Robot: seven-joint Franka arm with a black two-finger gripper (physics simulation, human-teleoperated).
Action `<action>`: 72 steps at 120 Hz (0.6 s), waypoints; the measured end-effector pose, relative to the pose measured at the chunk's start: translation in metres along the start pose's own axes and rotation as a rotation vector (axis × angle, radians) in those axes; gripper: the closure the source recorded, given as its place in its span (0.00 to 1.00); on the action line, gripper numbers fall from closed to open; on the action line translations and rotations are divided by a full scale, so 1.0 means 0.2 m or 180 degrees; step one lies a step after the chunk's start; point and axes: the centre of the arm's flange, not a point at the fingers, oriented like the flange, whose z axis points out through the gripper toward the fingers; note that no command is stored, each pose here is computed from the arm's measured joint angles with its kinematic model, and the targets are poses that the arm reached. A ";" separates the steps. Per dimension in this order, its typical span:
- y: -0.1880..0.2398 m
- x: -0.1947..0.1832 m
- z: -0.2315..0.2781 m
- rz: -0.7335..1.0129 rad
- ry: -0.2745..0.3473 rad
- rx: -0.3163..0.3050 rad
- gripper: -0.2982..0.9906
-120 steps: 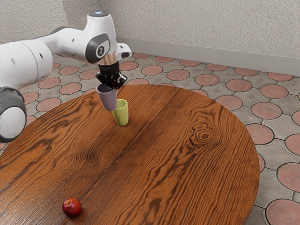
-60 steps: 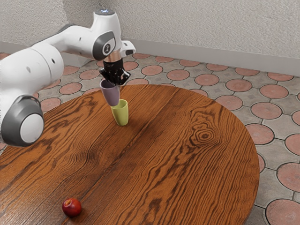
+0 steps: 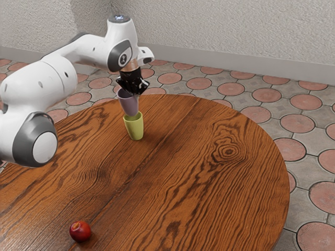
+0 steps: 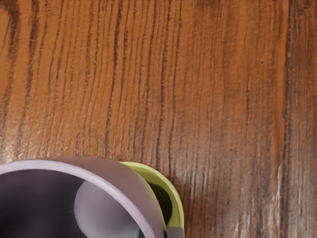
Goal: Place the left cup onto the right cup
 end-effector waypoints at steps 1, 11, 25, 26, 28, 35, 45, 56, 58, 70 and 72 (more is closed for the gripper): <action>0.00 0.00 0.00 0.0003 0.0003 -0.0004 0.84; 0.03 0.00 0.00 0.0023 0.0031 -0.0037 0.84; 0.03 0.00 0.02 0.0018 0.0014 -0.0077 0.84; 0.03 0.00 0.02 0.0017 0.0012 -0.0080 0.84; 0.03 0.00 0.03 0.0014 0.0008 -0.0084 0.84; 0.00 -0.01 0.04 -0.0014 -0.0012 -0.0094 0.84; -0.02 -0.01 0.06 -0.0033 -0.0042 -0.0109 0.84; -0.02 -0.02 0.08 -0.0038 -0.0063 -0.0123 0.84; -0.02 -0.02 0.08 -0.0037 -0.0065 -0.0125 0.84; -0.02 -0.02 0.10 -0.0052 -0.0089 -0.0173 0.75; -0.01 -0.02 0.10 -0.0059 -0.0091 -0.0186 0.72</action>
